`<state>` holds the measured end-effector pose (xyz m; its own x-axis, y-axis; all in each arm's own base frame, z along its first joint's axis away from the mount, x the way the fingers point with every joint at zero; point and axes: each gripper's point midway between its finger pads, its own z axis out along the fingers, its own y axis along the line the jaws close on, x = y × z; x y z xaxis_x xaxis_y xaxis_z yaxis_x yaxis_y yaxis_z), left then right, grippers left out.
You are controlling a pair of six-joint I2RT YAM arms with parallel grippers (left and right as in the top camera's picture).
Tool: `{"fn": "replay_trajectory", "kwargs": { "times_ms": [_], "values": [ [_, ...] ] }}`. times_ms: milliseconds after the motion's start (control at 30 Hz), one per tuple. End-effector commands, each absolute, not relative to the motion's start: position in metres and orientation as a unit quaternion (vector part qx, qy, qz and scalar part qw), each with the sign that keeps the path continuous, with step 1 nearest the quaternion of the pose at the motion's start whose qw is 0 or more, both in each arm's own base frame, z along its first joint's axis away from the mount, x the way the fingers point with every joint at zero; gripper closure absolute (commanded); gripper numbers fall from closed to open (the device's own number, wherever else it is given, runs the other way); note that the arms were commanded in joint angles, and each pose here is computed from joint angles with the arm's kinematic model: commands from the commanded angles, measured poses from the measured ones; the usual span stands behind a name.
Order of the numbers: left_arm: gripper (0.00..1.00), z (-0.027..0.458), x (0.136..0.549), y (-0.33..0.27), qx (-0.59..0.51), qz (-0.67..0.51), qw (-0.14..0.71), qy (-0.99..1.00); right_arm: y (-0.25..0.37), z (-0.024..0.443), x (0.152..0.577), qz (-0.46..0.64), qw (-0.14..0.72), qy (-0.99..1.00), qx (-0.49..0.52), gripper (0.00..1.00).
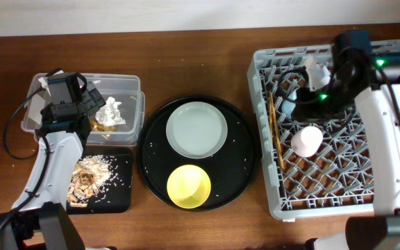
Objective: Sort waste into correct bins and load items into the dishwasher rack
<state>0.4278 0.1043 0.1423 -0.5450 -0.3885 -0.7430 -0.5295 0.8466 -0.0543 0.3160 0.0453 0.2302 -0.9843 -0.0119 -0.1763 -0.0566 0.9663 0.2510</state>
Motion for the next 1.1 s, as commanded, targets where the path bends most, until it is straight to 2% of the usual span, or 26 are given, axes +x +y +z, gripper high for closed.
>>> {"fn": "replay_trajectory", "kwargs": {
  "times_ms": [0, 200, 333, 400, 500, 600, 633, 700, 800, 867, 900, 967, 1067],
  "values": [
    [0.01, 0.144, 0.43, 0.105, -0.261, 0.088, 0.4, 0.874, -0.006, 0.223, 0.315, -0.009, 0.085, 0.993, 0.082, 0.96],
    [0.0, 0.144, 0.43, 0.105, -0.261, 0.088, 0.4, 0.874, -0.013, 0.159, 0.299, -0.017, 0.022, 0.995, 0.091, 0.96],
    [0.01, 0.144, 0.43, 0.105, -0.261, 0.088, 0.4, 0.874, -0.025, 0.102, 0.301, -0.018, 0.027, 0.993, 0.114, 0.96],
    [0.01, 0.144, 0.43, 0.105, -0.261, 0.088, 0.4, 0.874, -0.031, 0.088, 0.3, -0.018, 0.03, 0.992, 0.124, 0.96],
    [0.01, 0.144, 0.43, 0.105, -0.261, 0.088, 0.4, 0.874, -0.029, 0.101, 0.305, -0.012, 0.04, 0.991, 0.123, 0.96],
    [0.01, 0.144, 0.43, 0.105, -0.261, 0.088, 0.4, 0.874, -0.009, 0.147, 0.323, 0.049, 0.067, 0.991, 0.108, 0.95],
    [0.01, 0.144, 0.43, 0.105, -0.261, 0.088, 0.4, 0.874, 0.011, 0.176, 0.325, 0.107, 0.075, 0.989, 0.075, 0.9],
    [0.0, 0.144, 0.43, 0.105, -0.261, 0.088, 0.4, 0.874, 0.028, 0.211, 0.319, 0.153, 0.078, 0.984, 0.05, 0.88],
    [0.01, 0.144, 0.43, 0.105, -0.261, 0.088, 0.4, 0.874, 0.041, 0.216, 0.306, 0.155, 0.058, 0.986, 0.034, 0.85],
    [0.01, 0.144, 0.43, 0.105, -0.261, 0.088, 0.4, 0.874, 0.068, 0.216, 0.302, 0.158, 0.052, 0.986, -0.01, 0.77],
    [0.01, 0.144, 0.43, 0.105, -0.261, 0.088, 0.4, 0.874, 0.09, 0.217, 0.3, 0.163, 0.055, 0.984, -0.045, 0.67],
    [0.01, 0.144, 0.43, 0.105, -0.261, 0.088, 0.4, 0.874, 0.131, 0.222, 0.294, 0.205, 0.055, 0.973, -0.096, 0.27],
    [0.01, 0.144, 0.43, 0.105, -0.261, 0.088, 0.4, 0.874, 0.181, 0.224, 0.274, 0.222, 0.047, 0.96, -0.165, 0.27]
  ]
}}
